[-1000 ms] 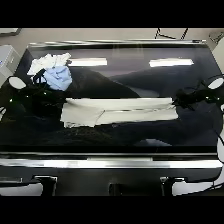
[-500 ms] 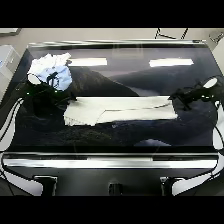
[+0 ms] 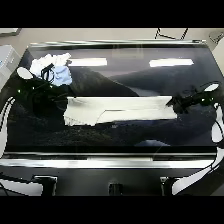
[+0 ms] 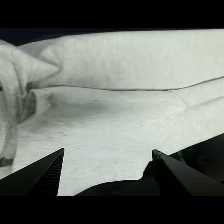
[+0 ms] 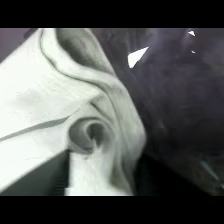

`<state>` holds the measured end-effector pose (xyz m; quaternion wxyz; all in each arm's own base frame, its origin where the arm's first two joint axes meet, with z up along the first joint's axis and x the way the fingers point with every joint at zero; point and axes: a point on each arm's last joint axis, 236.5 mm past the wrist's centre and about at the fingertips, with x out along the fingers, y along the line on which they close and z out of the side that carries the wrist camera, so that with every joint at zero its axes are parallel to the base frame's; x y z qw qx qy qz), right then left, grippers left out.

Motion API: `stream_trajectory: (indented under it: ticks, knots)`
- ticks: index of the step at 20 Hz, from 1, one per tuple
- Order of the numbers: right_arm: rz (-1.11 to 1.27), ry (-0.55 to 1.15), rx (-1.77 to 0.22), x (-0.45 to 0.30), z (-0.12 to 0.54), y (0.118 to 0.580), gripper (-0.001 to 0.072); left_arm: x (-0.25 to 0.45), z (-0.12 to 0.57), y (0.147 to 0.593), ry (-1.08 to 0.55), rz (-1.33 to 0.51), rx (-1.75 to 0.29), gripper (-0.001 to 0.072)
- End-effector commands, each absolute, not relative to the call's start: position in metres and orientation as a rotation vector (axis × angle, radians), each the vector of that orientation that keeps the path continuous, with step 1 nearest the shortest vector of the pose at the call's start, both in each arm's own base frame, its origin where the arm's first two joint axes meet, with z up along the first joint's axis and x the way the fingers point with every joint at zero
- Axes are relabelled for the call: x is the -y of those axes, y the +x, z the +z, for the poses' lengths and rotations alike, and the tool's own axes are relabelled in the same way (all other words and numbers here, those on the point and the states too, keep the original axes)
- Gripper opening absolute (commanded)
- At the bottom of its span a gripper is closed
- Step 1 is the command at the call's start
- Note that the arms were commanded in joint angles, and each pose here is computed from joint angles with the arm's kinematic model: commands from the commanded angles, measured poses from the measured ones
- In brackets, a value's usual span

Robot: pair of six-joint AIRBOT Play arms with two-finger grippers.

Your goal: Fold the clothes and pants, and hang the long-sleeved shirts on hangers.

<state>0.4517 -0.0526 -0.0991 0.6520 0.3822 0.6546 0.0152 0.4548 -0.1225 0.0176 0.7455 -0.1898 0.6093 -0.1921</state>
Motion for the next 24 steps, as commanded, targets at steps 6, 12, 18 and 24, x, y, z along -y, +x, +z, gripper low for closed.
stream_trajectory:
  ticks: [6, 12, 18, 24]
  knots:
    - [0.351, 0.87, -1.331, -0.004, -0.017, 0.471, 0.0041, 0.246, 0.044, 0.463, -0.365, -0.595, -1.151, 0.0285]
    - [0.515, 0.664, -1.199, -0.071, 0.131, 0.421, 0.0042, 0.382, -0.045, 0.417, -0.481, -0.592, -1.314, 0.0029]
    - [0.607, 0.57, -1.075, -0.136, 0.228, 0.355, 0.0043, 0.495, -0.075, 0.38, -0.93, -0.528, -1.375, 0.0029]
    - [0.549, 0.59, -1.085, -0.142, 0.213, 0.374, 0.0044, 0.538, -0.064, 0.376, -1.094, -0.545, -1.27, 0.0025]
